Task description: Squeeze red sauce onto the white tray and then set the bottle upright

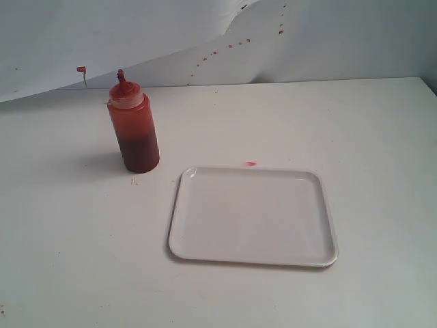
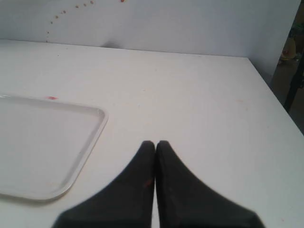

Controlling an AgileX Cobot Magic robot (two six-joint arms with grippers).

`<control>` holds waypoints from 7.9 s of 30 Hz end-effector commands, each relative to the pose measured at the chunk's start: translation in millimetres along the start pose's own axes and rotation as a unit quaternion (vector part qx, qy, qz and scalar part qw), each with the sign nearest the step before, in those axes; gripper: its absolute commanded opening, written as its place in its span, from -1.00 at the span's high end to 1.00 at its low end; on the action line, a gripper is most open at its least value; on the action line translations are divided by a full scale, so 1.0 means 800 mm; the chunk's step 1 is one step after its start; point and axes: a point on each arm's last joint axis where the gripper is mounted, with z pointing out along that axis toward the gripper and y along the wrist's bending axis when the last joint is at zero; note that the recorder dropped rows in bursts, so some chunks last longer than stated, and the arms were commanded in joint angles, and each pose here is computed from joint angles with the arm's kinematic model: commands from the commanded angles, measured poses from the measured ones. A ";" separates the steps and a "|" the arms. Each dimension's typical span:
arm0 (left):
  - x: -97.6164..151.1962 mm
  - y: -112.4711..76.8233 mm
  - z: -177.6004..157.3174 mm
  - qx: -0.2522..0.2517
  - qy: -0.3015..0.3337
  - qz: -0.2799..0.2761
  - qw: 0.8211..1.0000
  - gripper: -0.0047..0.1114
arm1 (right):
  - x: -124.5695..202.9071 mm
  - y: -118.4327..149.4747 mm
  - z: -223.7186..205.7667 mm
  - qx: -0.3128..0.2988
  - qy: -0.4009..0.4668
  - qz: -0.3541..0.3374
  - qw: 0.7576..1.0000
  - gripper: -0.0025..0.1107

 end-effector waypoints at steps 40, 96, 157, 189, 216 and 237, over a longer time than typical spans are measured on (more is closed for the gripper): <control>-0.078 0.010 -0.033 0.054 -0.378 -0.238 0.893 0.92 | 0.001 0.000 0.000 0.000 -0.002 -0.003 1.000 0.96; 0.052 -0.072 0.360 0.348 0.014 0.150 0.925 0.92 | 0.001 0.000 0.000 0.000 -0.002 -0.003 1.000 0.96; 0.089 -0.087 0.472 0.379 -0.045 0.091 0.920 -0.88 | 0.001 0.000 0.000 0.000 -0.002 -0.003 1.000 0.96; 0.085 -0.118 0.490 0.329 -0.026 0.082 0.941 -0.87 | 0.001 0.000 0.000 0.000 -0.002 -0.003 1.000 0.96; 0.086 -0.116 0.492 0.316 -0.020 0.078 0.945 -0.79 | 0.001 0.000 0.000 0.000 -0.002 -0.003 1.000 0.96; 0.086 -0.116 0.492 0.318 -0.021 0.081 0.945 0.91 | 0.001 0.000 0.000 0.000 -0.002 -0.003 1.000 0.96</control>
